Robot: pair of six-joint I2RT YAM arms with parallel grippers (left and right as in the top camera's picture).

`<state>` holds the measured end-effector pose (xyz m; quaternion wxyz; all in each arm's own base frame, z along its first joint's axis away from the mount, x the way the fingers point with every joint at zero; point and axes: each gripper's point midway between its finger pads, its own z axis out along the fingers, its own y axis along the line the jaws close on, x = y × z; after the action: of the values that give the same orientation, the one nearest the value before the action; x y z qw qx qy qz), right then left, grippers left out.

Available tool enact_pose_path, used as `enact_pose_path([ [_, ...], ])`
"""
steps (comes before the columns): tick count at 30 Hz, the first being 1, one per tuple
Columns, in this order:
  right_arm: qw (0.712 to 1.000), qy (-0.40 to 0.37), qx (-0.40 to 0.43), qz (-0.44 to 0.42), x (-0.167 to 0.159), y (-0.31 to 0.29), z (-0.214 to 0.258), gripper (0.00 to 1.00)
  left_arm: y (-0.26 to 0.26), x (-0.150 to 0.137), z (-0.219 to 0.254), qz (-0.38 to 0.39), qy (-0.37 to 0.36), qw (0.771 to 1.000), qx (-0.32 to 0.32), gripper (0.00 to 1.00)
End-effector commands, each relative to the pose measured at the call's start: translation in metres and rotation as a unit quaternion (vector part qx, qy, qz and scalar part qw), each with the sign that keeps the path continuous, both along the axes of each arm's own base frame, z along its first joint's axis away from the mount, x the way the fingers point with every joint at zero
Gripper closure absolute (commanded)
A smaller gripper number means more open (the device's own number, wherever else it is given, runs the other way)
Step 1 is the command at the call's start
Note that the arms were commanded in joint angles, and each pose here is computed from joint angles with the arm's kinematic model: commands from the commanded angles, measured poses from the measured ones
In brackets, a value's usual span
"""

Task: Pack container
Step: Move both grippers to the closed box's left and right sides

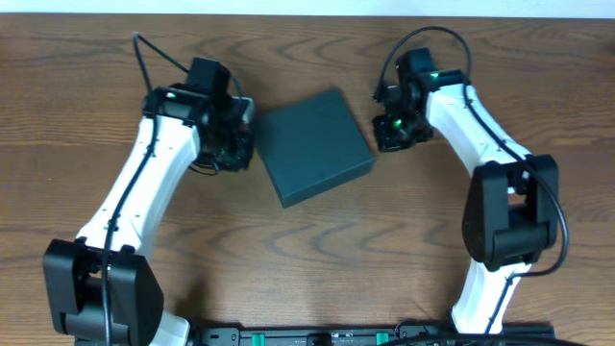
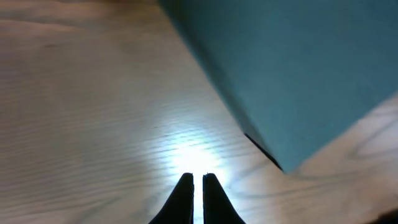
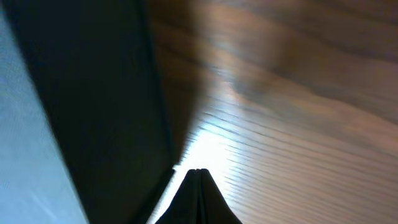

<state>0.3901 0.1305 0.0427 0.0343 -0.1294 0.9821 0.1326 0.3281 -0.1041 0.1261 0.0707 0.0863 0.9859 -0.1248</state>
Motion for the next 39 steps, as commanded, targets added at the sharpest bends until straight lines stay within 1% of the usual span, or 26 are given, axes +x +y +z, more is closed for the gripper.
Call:
enact_pose_path([
  [1, 0.998, 0.019, 0.028, 0.046, -0.019, 0.037, -0.001, 0.99, 0.019, 0.005, 0.0, 0.026, -0.001, 1.0, 0.006, 0.94],
  [5, 0.995, 0.053, 0.017, 0.082, -0.048, 0.056, -0.001, 0.99, 0.036, 0.008, 0.0, 0.05, 0.001, 0.999, 0.007, 0.94],
  [8, 0.993, 0.062, 0.011, 0.1, -0.059, 0.066, -0.001, 0.99, 0.04, 0.008, 0.0, 0.056, 0.003, 0.998, 0.006, 0.94],
  [11, 0.995, 0.055, -0.006, 0.08, -0.054, 0.064, -0.003, 0.99, 0.037, 0.007, 0.0, 0.054, 0.005, 0.999, 0.001, 0.94],
  [14, 0.998, 0.036, -0.008, 0.06, -0.042, 0.057, 0.001, 0.98, 0.028, 0.005, 0.003, 0.049, 0.009, 0.998, -0.026, 0.94],
  [16, 0.998, 0.011, 0.0, 0.054, -0.033, 0.055, 0.012, 0.98, 0.02, 0.004, 0.005, 0.045, 0.012, 0.998, -0.049, 0.94],
  [19, 0.997, -0.051, 0.017, 0.064, -0.017, 0.058, 0.043, 0.98, 0.02, 0.007, 0.006, 0.045, 0.007, 0.998, -0.05, 0.94],
  [22, 0.99, -0.118, 0.035, 0.076, -0.008, 0.064, 0.081, 0.99, 0.031, 0.019, 0.004, 0.05, -0.021, 0.998, -0.018, 0.94],
  [24, 0.985, -0.146, 0.044, 0.079, -0.006, 0.068, 0.1, 0.99, 0.038, 0.032, 0.004, 0.056, -0.047, 0.997, 0.003, 0.94],
  [27, 0.979, -0.178, 0.056, 0.082, -0.008, 0.071, 0.125, 0.99, 0.035, 0.057, 0.005, 0.056, -0.091, 0.994, -0.006, 0.94],
  [29, 0.976, -0.192, 0.061, 0.086, -0.009, 0.071, 0.136, 0.99, 0.034, 0.07, -0.001, 0.059, -0.103, 0.993, -0.008, 0.94],
  [31, 0.973, -0.203, 0.065, 0.085, -0.009, 0.071, 0.144, 0.99, 0.035, 0.079, -0.011, 0.067, -0.103, 0.992, -0.009, 0.94],
  [33, 0.971, -0.211, 0.067, 0.085, -0.01, 0.07, 0.151, 0.99, 0.043, 0.086, -0.03, 0.093, -0.089, 0.992, 0.006, 0.94],
  [34, 0.971, -0.213, 0.068, 0.085, -0.011, 0.07, 0.153, 0.99, 0.049, 0.087, -0.043, 0.111, -0.075, 0.991, 0.016, 0.94],
  [36, 0.971, -0.213, 0.068, 0.085, -0.012, 0.07, 0.154, 0.99, 0.053, 0.088, -0.059, 0.123, -0.056, 0.991, 0.017, 0.94],
  [39, 0.972, -0.208, 0.066, 0.085, -0.014, 0.069, 0.153, 0.99, 0.053, 0.09, -0.079, 0.123, -0.039, 0.992, 0.018, 0.94],
])
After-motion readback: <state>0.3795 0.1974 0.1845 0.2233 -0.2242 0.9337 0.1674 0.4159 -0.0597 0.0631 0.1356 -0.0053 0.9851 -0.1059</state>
